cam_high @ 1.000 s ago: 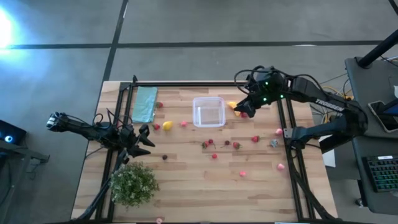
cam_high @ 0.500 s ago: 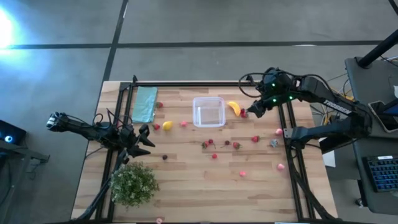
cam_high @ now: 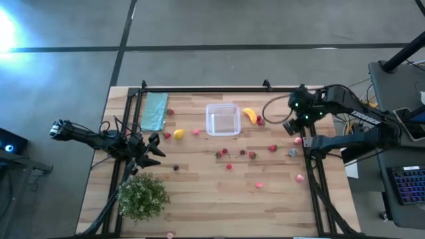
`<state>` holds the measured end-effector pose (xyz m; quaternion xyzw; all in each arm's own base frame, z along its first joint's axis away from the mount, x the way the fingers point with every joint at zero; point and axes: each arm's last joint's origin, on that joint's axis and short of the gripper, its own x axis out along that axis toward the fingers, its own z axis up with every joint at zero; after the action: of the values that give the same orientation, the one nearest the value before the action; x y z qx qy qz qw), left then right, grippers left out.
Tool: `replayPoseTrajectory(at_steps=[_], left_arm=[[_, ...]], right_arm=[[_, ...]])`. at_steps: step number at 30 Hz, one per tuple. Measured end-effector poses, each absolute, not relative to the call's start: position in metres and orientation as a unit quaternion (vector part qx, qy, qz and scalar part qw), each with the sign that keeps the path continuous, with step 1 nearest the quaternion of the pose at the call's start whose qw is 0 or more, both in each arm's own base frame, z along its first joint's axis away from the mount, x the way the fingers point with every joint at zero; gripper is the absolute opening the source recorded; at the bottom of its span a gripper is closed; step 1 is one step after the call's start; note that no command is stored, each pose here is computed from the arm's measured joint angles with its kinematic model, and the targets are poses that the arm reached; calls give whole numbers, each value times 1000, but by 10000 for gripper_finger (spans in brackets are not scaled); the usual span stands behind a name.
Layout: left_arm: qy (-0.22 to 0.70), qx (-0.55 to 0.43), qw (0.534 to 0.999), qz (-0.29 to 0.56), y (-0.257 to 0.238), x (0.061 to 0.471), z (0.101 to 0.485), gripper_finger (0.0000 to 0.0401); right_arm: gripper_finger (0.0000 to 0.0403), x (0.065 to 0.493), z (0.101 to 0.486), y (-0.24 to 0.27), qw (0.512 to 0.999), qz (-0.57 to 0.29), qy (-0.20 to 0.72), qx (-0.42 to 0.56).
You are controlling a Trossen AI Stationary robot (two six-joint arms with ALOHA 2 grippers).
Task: Pick and placing Produce into tupperware
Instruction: Put the pink peach into the transparent bin
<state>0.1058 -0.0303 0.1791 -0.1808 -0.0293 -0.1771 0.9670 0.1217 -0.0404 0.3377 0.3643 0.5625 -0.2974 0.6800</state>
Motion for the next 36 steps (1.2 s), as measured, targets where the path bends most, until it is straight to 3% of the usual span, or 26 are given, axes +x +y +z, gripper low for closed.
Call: replayPoseTrajectory(at_steps=[4,10,22,29,36], left_arm=[[-30,-181,967,-176,-30,106,179,155],[-30,-181,967,-175,-30,106,179,155],[-30,-181,967,-176,-30,106,179,155],[-29,-181,967,-176,-30,106,179,155],[-29,-181,967,-177,-30,106,179,155]], right_arm=[[178,120,321,-25,693,-200,614,322],[178,112,289,-10,680,-128,680,242],[178,103,250,-7,639,-158,730,183],[178,121,237,-13,579,-238,747,224],[178,143,214,-15,525,-139,829,130]])
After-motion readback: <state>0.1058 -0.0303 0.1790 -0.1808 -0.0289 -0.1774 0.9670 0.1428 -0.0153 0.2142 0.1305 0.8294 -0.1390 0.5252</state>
